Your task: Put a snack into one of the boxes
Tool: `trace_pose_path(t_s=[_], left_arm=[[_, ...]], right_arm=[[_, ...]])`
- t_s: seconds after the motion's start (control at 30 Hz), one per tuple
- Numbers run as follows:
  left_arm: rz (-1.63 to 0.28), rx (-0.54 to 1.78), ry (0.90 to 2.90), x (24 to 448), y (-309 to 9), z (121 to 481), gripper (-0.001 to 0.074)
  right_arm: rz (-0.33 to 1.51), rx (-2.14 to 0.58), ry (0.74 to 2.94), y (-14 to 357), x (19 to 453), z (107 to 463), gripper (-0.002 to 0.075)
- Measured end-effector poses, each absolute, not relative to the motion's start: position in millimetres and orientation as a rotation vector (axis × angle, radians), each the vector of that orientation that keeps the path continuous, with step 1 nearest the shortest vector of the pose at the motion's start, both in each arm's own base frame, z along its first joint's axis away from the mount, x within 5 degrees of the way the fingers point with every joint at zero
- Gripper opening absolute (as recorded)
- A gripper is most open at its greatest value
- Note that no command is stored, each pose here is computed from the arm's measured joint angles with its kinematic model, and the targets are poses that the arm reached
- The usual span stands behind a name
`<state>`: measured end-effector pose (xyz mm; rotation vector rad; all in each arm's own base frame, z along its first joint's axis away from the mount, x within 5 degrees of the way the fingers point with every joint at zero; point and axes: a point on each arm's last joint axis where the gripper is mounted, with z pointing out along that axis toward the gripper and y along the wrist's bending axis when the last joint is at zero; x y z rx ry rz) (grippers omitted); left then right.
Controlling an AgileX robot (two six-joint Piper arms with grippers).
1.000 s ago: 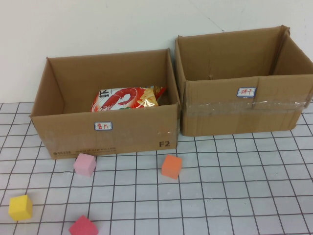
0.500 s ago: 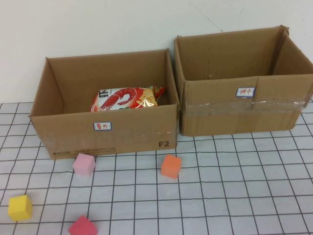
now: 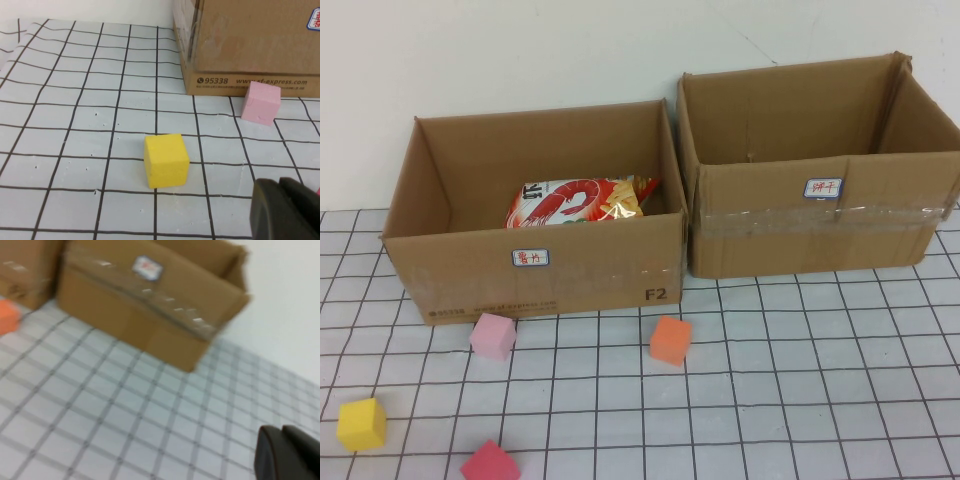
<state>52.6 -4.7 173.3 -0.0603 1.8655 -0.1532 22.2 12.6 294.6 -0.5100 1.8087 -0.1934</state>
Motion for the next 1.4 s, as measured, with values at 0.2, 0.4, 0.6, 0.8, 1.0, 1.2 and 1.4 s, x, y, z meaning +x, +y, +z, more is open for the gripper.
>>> trace_pose_path(t_s=[0.2, 0.4, 0.6, 0.8, 1.0, 1.2, 1.4], left_arm=[[-0.153, -0.060, 1.866, 53, -5, 173, -0.0001], [-0.153, -0.060, 1.866, 53, -5, 173, -0.0001], [-0.154, -0.061, 1.866, 53, -5, 173, -0.0001], [-0.154, -0.061, 1.866, 53, -5, 173, -0.0001], [-0.154, -0.061, 1.868, 52, -5, 173, -0.0001], [-0.154, -0.061, 1.868, 52, -5, 173, -0.0001], [-0.154, -0.061, 1.868, 52, -5, 173, -0.0001]], right_arm=[[-0.315, -0.363, 1.683, 5, 33, 261, 0.0000], [-0.340, -0.287, 1.660, -1, 53, 204, 0.0000], [-0.293, -0.258, 1.715, -1, 56, 184, 0.0000], [-0.161, -0.140, 1.844, 0, 53, 173, 0.0000], [-0.121, -0.051, 1.907, -3, 51, 168, 0.0000], [-0.042, -0.085, 1.905, 1, 51, 168, 0.0000], [-0.033, -0.082, 1.927, 1, 51, 167, 0.0000]])
